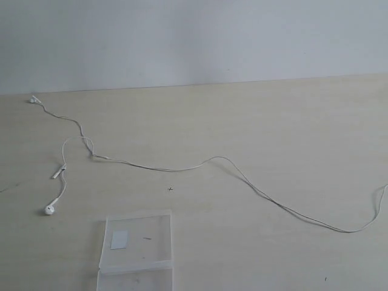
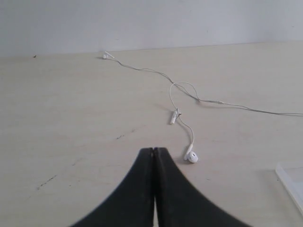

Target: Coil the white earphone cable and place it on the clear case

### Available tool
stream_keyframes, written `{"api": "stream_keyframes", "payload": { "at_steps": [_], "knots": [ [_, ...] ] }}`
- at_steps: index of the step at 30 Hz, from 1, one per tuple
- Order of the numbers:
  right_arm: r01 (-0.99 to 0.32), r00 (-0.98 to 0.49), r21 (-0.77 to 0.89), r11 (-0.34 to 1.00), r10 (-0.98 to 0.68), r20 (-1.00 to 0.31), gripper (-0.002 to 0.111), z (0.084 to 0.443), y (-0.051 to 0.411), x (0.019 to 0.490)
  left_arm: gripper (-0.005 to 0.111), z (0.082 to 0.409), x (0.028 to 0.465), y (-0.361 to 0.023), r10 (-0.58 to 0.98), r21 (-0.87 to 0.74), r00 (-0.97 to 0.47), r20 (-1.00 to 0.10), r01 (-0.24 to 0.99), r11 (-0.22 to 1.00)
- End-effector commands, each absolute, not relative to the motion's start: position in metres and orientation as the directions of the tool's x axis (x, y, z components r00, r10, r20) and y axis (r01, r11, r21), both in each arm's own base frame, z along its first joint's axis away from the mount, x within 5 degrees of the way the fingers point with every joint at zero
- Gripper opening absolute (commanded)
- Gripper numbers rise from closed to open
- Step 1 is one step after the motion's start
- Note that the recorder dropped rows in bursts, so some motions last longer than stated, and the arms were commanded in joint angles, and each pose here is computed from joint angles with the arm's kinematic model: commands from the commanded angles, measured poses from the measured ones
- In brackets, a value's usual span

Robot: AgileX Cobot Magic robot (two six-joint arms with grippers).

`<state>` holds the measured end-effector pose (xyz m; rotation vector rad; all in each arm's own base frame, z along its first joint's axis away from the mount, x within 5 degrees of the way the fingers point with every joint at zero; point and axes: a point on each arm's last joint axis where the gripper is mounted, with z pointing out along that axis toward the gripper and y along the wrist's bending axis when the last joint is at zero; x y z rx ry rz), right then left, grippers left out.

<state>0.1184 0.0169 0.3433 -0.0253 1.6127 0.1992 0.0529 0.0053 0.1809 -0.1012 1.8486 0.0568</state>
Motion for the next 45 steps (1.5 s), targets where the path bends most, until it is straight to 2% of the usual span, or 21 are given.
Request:
{"api": "stream_keyframes", "payload": {
  "at_steps": [1, 4, 7, 11, 12, 14, 17, 20, 25, 27, 29, 34, 43, 45],
  "knots": [
    [-0.138, 0.058, 0.111, 0.984, 0.120, -0.991, 0.001, 0.354, 0.017, 0.130, 0.000, 0.181, 0.053, 0.005, -0.048, -0.022, -0.262, -0.964, -0.104, 0.994],
    [-0.138, 0.004, 0.223, 0.965, 0.226, -0.974, 0.001, 0.351, 0.018, 0.132, 0.000, 0.181, 0.053, 0.005, -0.048, -0.022, -0.262, -0.964, -0.104, 0.994],
    [-0.102, -0.226, 0.249, 0.963, 0.222, -0.949, 0.000, 0.328, 0.022, 0.148, 0.000, 0.181, 0.053, 0.005, -0.048, -0.022, -0.262, -0.964, -0.104, 0.994],
    [-0.114, -0.538, 0.135, 0.984, 0.053, -0.841, 0.000, 0.294, 0.032, 0.199, 0.000, 0.181, 0.053, 0.005, -0.048, -0.022, -0.262, -0.964, -0.104, 0.994],
    [-0.161, -0.589, 0.102, 0.982, -0.013, -0.808, 0.000, 0.291, 0.037, 0.215, 0.000, 0.181, 0.053, 0.005, -0.048, -0.022, -0.262, -0.964, -0.104, 0.994],
    [-0.347, -0.643, 0.026, 0.938, -0.218, -0.735, 0.000, 0.289, 0.050, 0.248, 0.000, 0.181, 0.053, 0.005, -0.048, -0.022, -0.262, -0.964, -0.104, 0.994],
    [-0.593, -0.604, 0.012, 0.805, -0.435, -0.668, 0.000, 0.290, 0.067, 0.275, 0.000, 0.181, 0.053, 0.005, -0.048, -0.022, -0.262, -0.964, -0.104, 0.994],
    [-0.735, -0.553, 0.042, 0.677, -0.561, -0.616, 0.000, 0.293, 0.082, 0.298, 0.000, 0.181, 0.053, 0.005, -0.048, -0.022, -0.262, -0.964, -0.104, 0.994],
    [-0.820, -0.501, 0.086, 0.566, -0.638, -0.584, 0.000, 0.299, 0.116, 0.331, 0.000, 0.181, 0.053, 0.005, -0.048, -0.022, -0.262, -0.964, -0.104, 0.994],
    [-0.851, -0.458, 0.054, 0.523, -0.687, -0.563, 0.000, 0.300, 0.128, 0.342, 0.000, 0.181, 0.053, 0.005, -0.048, -0.022, -0.262, -0.964, -0.104, 0.994],
    [-0.873, -0.421, 0.005, 0.488, -0.748, -0.514, 0.000, 0.301, 0.141, 0.354, 0.000, 0.181, 0.053, 0.005, -0.048, -0.022, -0.262, -0.964, -0.104, 0.994],
    [-0.865, -0.435, -0.083, 0.495, -0.822, -0.367, 0.000, 0.291, 0.164, 0.380, 0.000, 0.181, 0.053, 0.005, -0.048, -0.022, -0.262, -0.964, -0.104, 0.994],
    [-0.910, -0.400, -0.008, 0.415, -0.882, -0.251, 0.000, 0.228, 0.201, 0.398, 0.000, 0.181, 0.053, 0.005, -0.048, -0.022, -0.262, -0.964, -0.104, 0.994],
    [-0.913, -0.397, -0.005, 0.408, -0.889, -0.227, 0.005, 0.212, 0.205, 0.401, 0.000, 0.181, 0.053, 0.005, -0.048, -0.022, -0.262, -0.964, -0.104, 0.994]
  ]
}}
